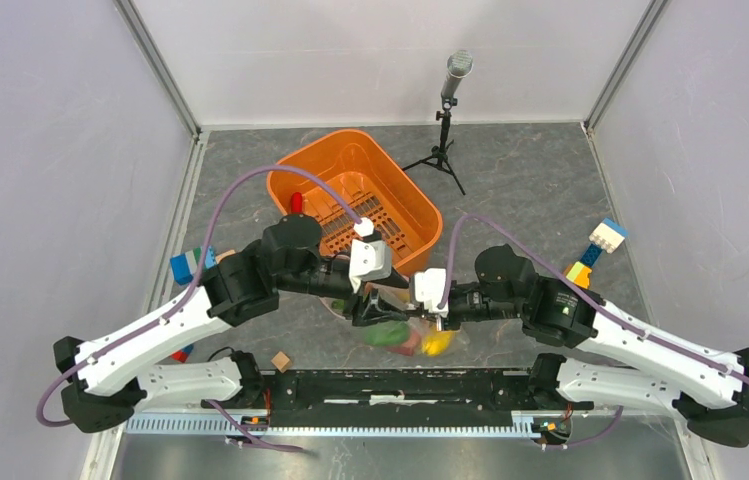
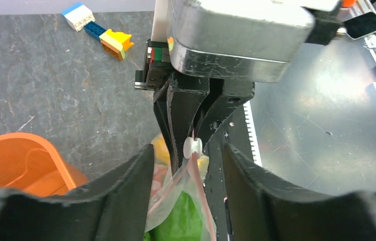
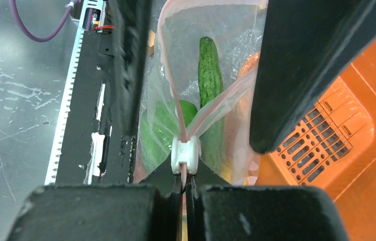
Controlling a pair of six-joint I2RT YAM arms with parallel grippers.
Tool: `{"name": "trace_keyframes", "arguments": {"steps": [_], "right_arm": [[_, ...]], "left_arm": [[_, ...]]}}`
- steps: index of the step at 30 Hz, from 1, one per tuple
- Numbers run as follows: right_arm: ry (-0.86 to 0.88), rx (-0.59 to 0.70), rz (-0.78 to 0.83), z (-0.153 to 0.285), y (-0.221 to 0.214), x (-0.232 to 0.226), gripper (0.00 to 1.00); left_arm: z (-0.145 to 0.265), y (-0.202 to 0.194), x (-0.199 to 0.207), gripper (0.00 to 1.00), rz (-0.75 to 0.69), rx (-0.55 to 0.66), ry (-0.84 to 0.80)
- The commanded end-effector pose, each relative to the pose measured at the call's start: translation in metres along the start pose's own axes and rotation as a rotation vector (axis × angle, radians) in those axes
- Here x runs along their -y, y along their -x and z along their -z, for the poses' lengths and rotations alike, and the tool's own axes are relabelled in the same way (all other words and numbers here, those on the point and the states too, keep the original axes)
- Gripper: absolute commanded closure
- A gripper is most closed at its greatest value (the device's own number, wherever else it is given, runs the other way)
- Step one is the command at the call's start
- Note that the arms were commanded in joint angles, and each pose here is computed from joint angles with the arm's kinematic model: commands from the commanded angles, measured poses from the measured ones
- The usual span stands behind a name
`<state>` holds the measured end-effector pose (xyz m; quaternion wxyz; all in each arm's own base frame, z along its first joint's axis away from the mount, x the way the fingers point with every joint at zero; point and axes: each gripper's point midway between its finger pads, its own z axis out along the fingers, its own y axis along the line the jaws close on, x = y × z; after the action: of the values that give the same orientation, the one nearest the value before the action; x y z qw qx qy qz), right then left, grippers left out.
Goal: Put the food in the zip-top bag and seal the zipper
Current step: Zip the zipper food storage bag at the center of the board.
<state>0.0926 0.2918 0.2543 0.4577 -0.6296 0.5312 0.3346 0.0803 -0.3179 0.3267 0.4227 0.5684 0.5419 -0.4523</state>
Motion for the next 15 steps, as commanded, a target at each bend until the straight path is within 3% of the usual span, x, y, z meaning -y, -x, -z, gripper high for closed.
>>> {"name": "trace_keyframes", "arguments": {"steps": [1,9,14,15], "right_arm": [[-0.023,0.096,0.031,0.008,0.029,0.007,1.00],[-0.053,0.110,0.018,0.010,0.029,0.013,1.00],[-0.069,0.106,0.012,0.011,0.026,0.015,1.00],[-0.070,0.104,0.011,0.012,0.025,0.015,1.00]], "left_arm": [[-0.010,0.013,-0.007,0.46,-0.057,0.032,0.027],[-0.012,0.006,-0.005,0.58,-0.048,0.015,0.039],[-0.011,0.001,-0.006,0.90,-0.043,-0.011,0.047],[-0.010,0.001,-0.006,0.91,-0.044,-0.012,0.052]]}}
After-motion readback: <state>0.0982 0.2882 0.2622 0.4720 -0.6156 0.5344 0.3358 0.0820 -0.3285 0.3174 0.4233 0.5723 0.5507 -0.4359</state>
